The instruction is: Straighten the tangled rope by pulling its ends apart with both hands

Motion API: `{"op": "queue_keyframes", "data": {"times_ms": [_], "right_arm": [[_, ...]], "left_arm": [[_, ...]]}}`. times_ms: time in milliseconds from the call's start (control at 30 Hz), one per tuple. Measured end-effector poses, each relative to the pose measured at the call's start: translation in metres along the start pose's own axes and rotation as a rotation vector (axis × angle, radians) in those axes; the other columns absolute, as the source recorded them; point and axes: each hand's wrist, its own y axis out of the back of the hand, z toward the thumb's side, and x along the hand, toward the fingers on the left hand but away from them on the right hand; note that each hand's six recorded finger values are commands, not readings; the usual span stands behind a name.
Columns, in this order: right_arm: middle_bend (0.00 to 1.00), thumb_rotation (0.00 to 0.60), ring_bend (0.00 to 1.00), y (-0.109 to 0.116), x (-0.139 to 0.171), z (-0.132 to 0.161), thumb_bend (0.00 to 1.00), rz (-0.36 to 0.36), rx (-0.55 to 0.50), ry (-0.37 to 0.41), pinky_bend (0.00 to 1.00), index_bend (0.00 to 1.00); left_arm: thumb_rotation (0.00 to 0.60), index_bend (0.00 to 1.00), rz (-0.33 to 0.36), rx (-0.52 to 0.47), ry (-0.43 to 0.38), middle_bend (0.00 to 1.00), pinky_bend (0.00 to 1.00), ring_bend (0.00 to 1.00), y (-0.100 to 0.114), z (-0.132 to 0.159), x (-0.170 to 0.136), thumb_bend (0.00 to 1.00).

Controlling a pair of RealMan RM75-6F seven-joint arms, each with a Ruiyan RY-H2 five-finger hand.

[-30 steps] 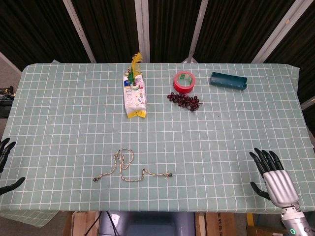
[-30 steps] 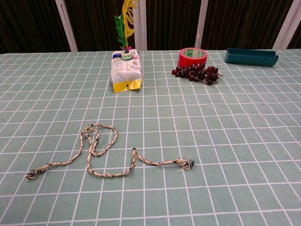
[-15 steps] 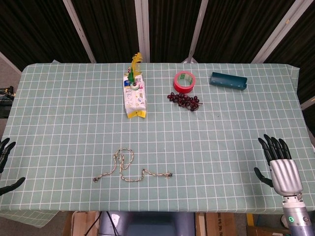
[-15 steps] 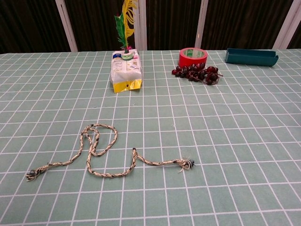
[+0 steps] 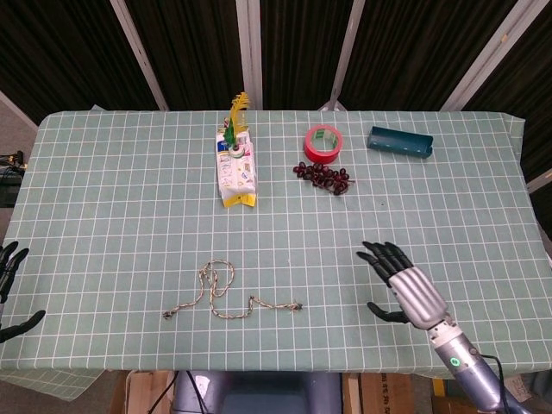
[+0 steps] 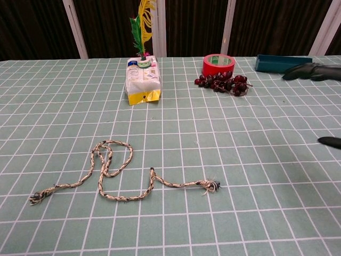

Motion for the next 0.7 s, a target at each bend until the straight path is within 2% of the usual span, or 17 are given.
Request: {"op": "queue_keyframes", "data": {"times_ms": [100, 267, 700], "right_arm": [[0.02, 0.600, 0.00, -0.015, -0.012, 0.014, 0.32, 0.039, -0.011, 0.045, 0.00, 0.26], [0.09, 0.600, 0.00, -0.038, -0.030, 0.032, 0.31, 0.067, -0.031, 0.075, 0.00, 0.39], [0.10, 0.600, 0.00, -0.085, -0.058, 0.057, 0.31, 0.087, -0.036, 0.063, 0.00, 0.43]], "left_arm": [[0.600, 0.02, 0.002, 0.010, -0.010, 0.00, 0.00, 0.00, 0.000, 0.002, 0.000, 0.00], [0.600, 0.02, 0.005, 0.030, -0.023, 0.00, 0.00, 0.00, -0.001, 0.003, 0.001, 0.01], [0.600, 0.02, 0.010, 0.031, -0.043, 0.00, 0.00, 0.00, -0.002, 0.005, 0.003, 0.01]]}}
